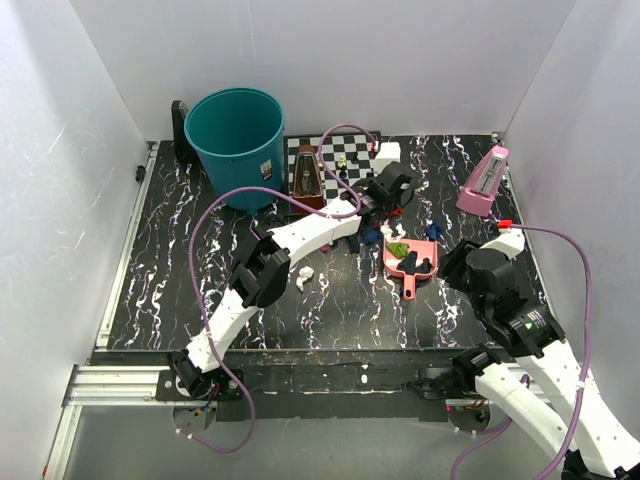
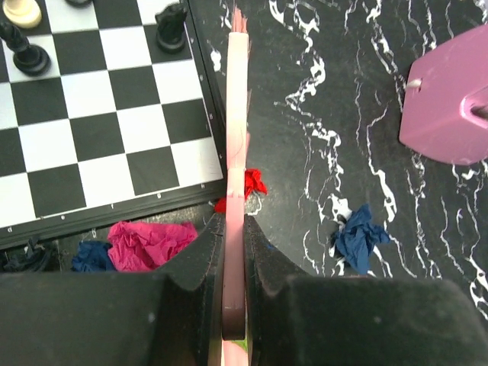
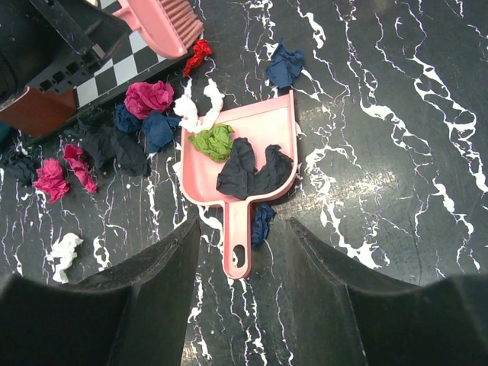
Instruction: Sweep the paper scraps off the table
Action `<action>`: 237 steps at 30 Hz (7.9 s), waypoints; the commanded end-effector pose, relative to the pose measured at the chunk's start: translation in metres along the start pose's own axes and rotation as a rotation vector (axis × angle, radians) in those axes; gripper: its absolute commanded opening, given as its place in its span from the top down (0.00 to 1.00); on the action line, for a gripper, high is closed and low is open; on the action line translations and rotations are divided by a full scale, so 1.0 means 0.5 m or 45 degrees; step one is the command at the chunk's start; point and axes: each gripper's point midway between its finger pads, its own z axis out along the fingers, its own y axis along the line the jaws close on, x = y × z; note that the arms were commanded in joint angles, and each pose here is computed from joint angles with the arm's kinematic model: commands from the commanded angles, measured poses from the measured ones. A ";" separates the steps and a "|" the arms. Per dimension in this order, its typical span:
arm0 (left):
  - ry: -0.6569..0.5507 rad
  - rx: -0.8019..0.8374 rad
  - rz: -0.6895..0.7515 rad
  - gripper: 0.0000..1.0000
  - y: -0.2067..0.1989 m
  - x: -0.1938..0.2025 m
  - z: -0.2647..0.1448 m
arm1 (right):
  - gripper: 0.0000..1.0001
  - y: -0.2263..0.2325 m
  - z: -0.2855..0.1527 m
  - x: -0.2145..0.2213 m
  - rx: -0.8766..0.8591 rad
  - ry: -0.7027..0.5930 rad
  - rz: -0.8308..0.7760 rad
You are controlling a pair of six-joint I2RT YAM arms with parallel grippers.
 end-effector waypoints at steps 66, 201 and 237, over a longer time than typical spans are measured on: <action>-0.131 -0.108 0.040 1.00 0.350 -0.104 -0.545 | 0.69 0.213 -0.001 0.208 -0.343 1.042 -0.185; -0.127 -0.082 -0.042 1.00 0.372 -0.104 -0.598 | 0.54 0.202 0.014 0.446 -0.544 0.369 -0.686; -0.109 -0.079 -0.094 1.00 0.324 -0.093 -0.526 | 0.99 0.180 0.001 0.001 -0.107 0.097 -0.506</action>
